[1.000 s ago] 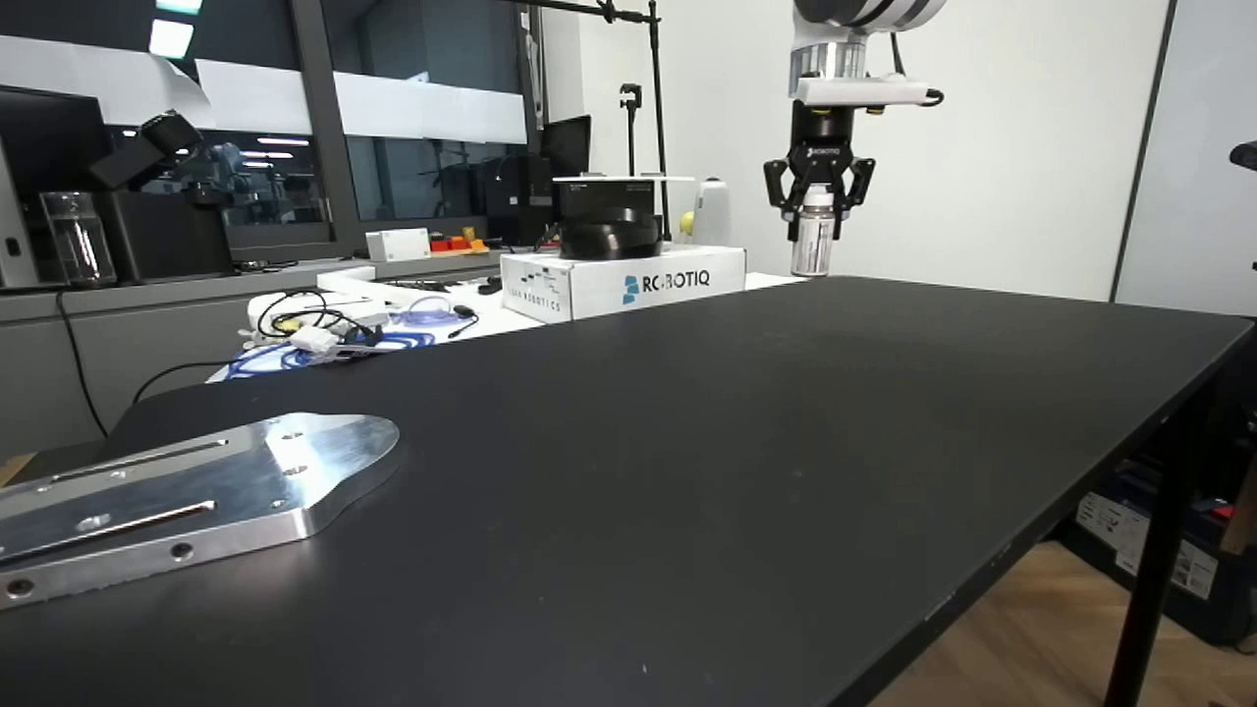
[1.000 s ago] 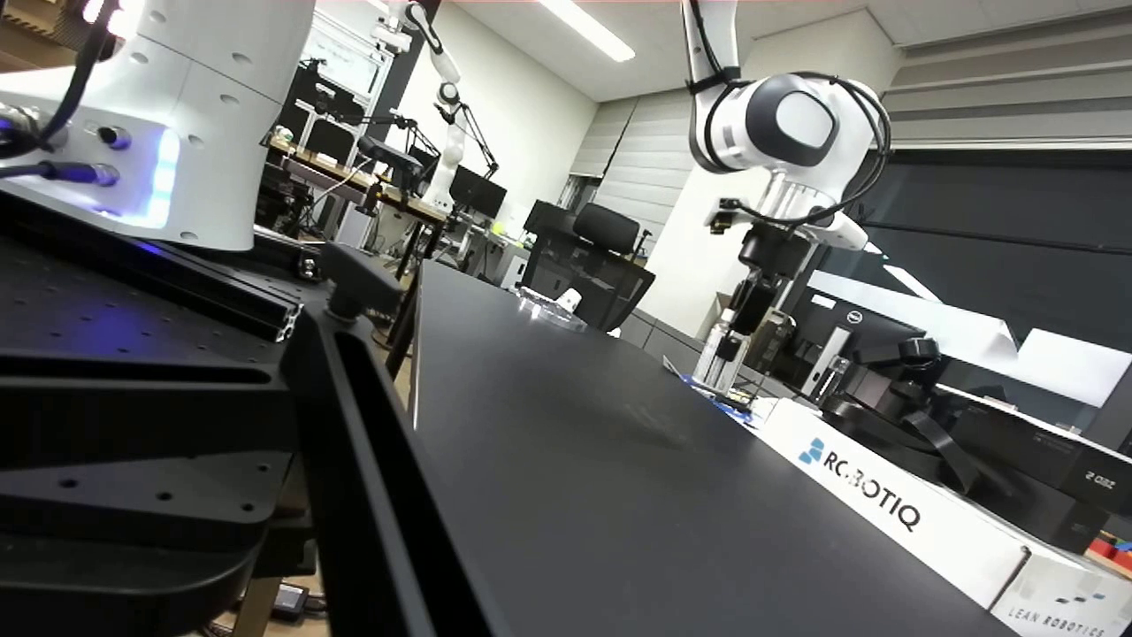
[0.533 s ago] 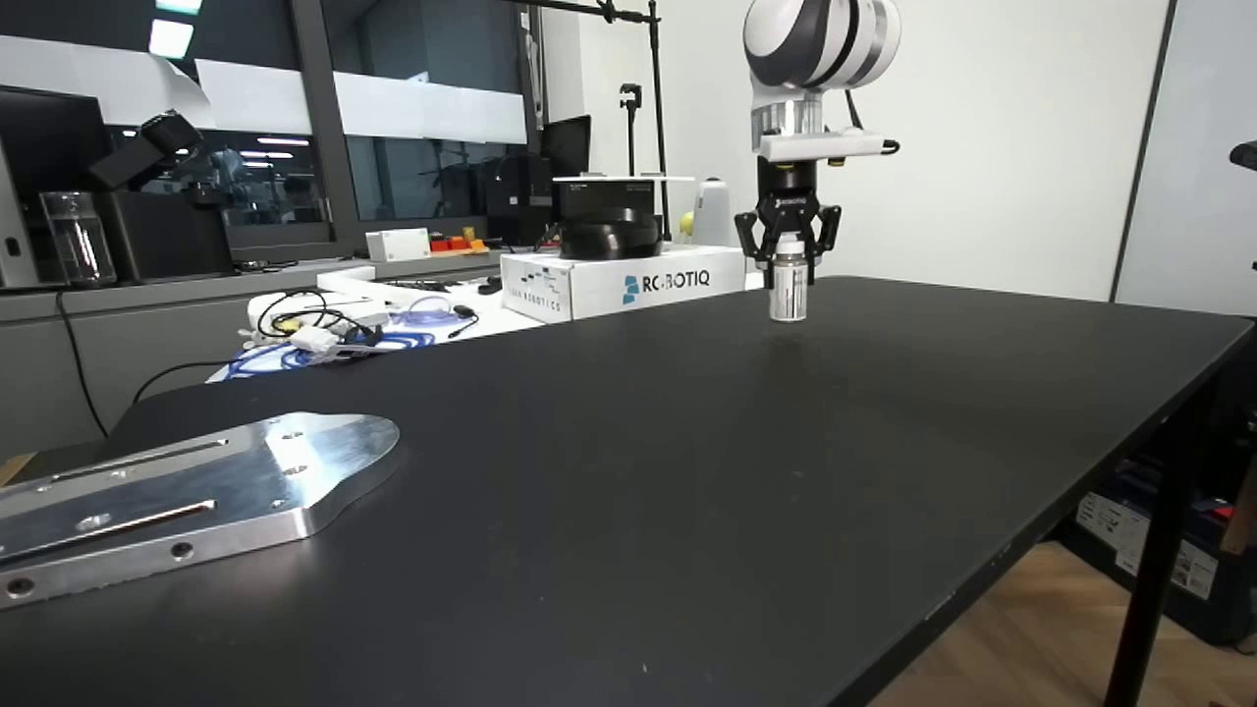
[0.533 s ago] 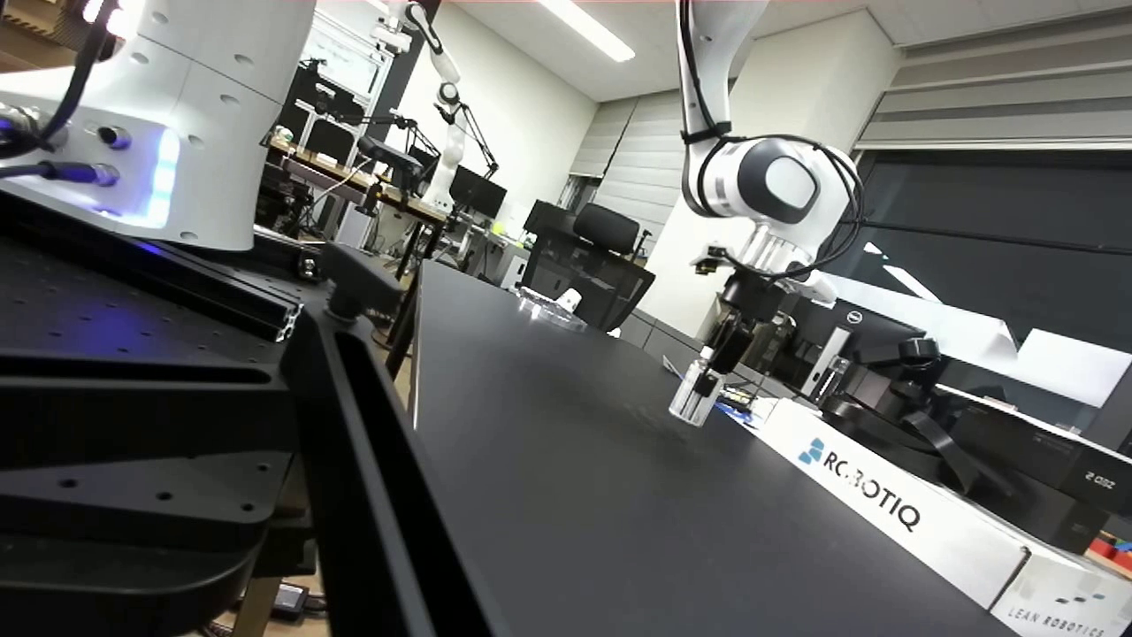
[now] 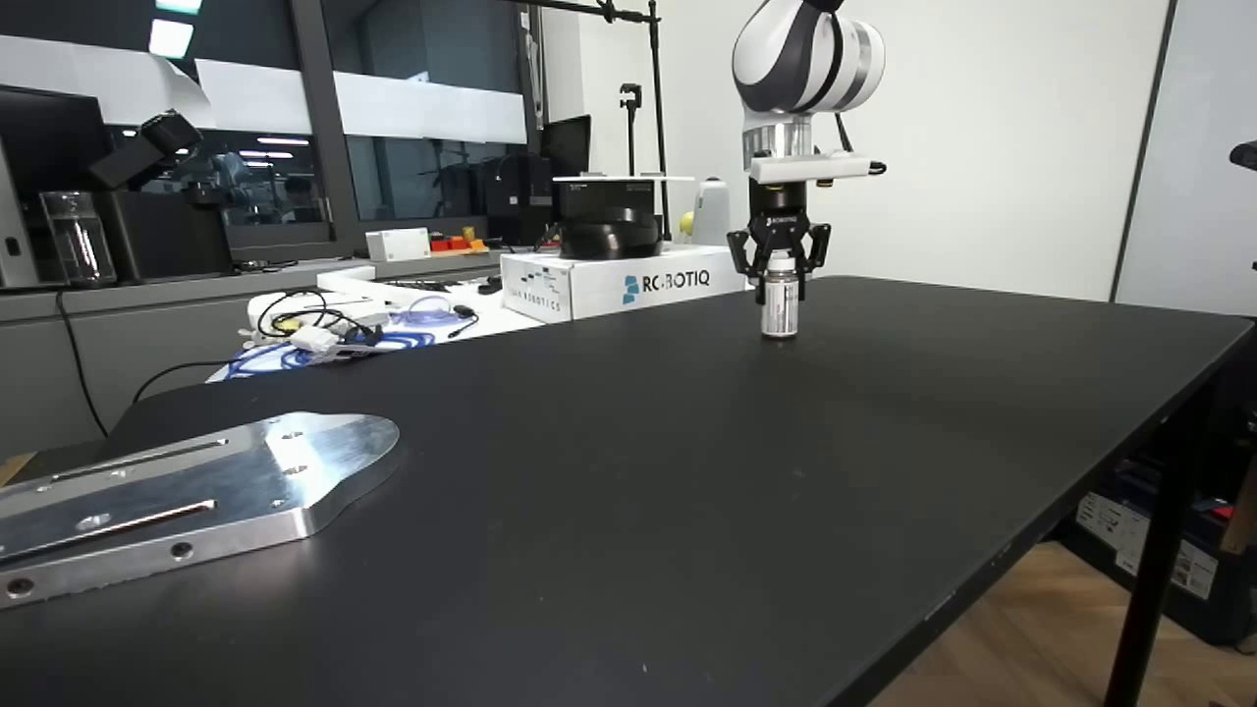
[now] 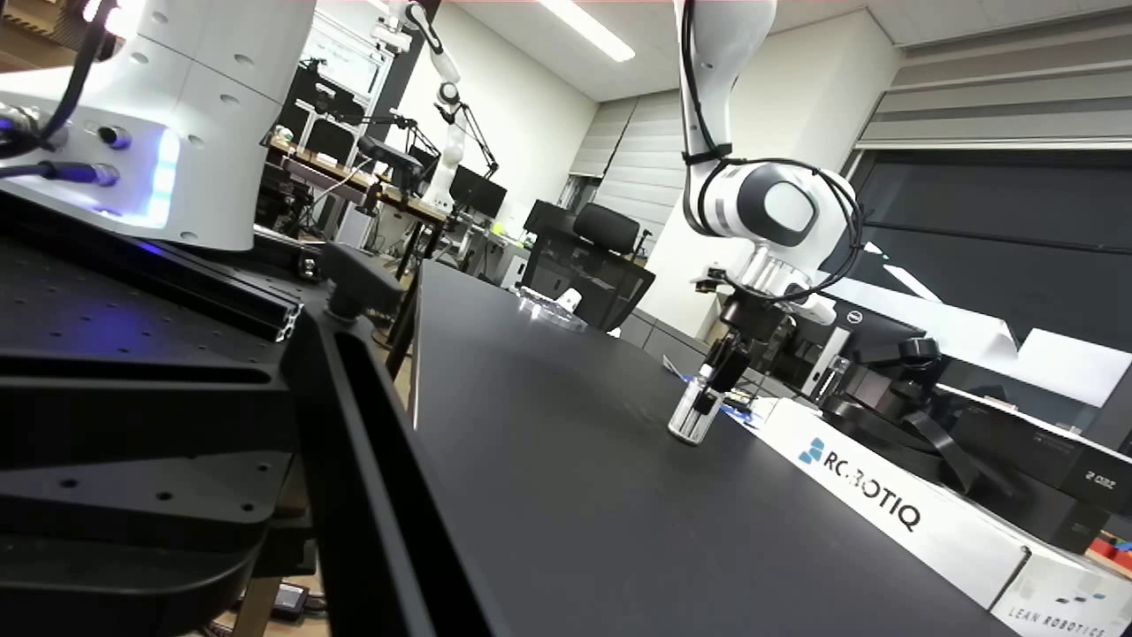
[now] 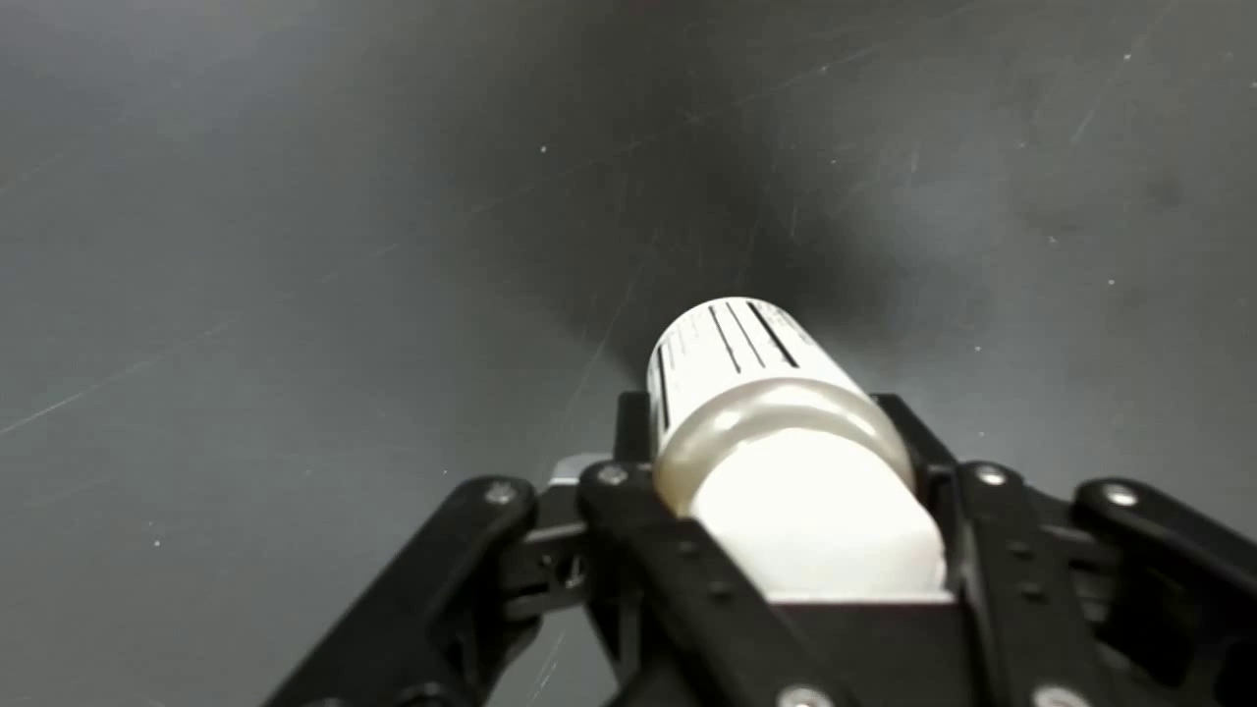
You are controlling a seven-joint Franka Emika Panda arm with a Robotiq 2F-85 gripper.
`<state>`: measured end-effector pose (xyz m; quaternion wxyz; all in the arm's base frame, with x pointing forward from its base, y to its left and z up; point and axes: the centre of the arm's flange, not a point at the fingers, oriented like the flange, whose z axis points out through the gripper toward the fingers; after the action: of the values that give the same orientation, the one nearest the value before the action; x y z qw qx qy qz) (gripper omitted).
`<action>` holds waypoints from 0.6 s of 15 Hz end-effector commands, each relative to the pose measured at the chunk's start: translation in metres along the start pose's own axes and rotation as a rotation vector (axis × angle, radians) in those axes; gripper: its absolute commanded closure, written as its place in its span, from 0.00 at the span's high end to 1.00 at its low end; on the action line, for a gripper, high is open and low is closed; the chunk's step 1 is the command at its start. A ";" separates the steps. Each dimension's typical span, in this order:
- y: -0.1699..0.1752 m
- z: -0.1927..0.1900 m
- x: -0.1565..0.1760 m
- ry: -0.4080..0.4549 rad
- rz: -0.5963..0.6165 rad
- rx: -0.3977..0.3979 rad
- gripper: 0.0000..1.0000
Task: Move the bottle forward
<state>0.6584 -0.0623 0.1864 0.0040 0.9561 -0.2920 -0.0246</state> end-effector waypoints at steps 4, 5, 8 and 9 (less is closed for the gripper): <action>0.011 -0.048 -0.006 0.017 0.037 0.021 0.99; 0.016 -0.059 -0.010 0.024 0.039 0.020 1.00; 0.031 -0.093 -0.026 0.046 0.045 0.025 1.00; 0.037 -0.102 -0.034 0.039 0.044 0.012 1.00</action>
<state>0.6516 -0.0744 0.2529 -0.0031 0.9532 -0.3025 0.0007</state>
